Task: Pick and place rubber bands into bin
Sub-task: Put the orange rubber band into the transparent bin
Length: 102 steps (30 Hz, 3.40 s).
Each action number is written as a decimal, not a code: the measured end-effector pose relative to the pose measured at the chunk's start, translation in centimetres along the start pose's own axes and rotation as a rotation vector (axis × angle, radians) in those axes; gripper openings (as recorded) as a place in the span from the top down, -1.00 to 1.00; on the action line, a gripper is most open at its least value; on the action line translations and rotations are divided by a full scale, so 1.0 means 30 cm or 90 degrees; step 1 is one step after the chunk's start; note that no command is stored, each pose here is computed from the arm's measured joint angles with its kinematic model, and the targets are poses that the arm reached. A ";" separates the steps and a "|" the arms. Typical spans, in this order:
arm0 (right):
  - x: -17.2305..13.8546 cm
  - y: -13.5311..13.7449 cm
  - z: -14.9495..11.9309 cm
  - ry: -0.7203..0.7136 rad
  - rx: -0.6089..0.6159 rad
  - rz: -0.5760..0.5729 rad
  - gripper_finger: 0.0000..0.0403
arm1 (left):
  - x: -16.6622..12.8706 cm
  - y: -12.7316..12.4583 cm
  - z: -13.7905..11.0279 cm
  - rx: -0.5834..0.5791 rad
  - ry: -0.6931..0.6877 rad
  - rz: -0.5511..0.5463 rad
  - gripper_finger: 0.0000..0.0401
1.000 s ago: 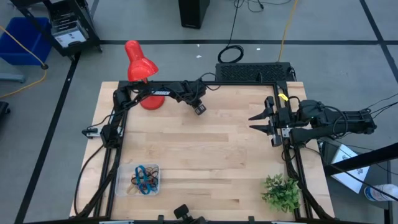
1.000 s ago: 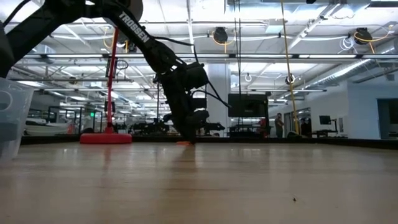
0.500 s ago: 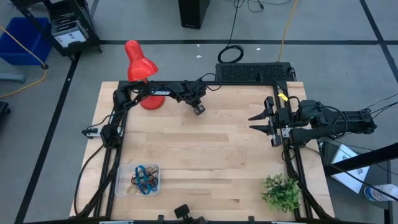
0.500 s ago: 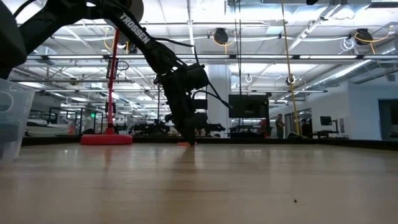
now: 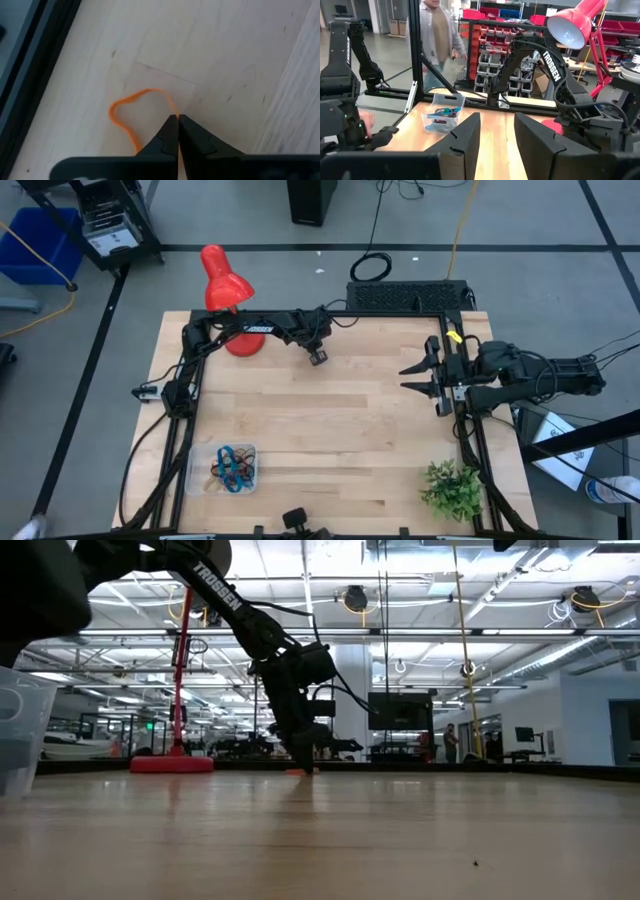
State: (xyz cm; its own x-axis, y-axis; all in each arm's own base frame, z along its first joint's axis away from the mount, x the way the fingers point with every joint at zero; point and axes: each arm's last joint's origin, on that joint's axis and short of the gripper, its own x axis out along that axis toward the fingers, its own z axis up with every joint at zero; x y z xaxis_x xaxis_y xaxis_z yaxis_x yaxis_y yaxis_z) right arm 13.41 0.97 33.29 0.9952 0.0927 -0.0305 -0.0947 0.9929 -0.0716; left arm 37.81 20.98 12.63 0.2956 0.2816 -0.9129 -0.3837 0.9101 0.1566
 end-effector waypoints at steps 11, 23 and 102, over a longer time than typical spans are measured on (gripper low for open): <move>-0.001 0.002 -0.026 0.050 0.001 0.003 0.43 | -0.059 0.013 -0.009 0.020 0.016 -0.001 0.98; -0.001 0.002 -0.028 0.055 0.002 0.002 0.43 | -0.539 0.033 0.012 0.011 -0.134 0.002 0.99; 0.062 -0.001 -0.020 0.027 0.028 -0.001 0.43 | -0.697 -0.799 -0.879 0.012 0.194 -0.282 0.94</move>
State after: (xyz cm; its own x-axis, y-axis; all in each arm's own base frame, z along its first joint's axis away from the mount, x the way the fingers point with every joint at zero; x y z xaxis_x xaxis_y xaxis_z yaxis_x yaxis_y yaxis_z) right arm 15.24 1.08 32.63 0.9934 0.0884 -0.0729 -0.0907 0.9955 -0.0284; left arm 17.75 -14.73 18.02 0.1577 -0.2292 -0.9605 -0.2630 0.9278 -0.2646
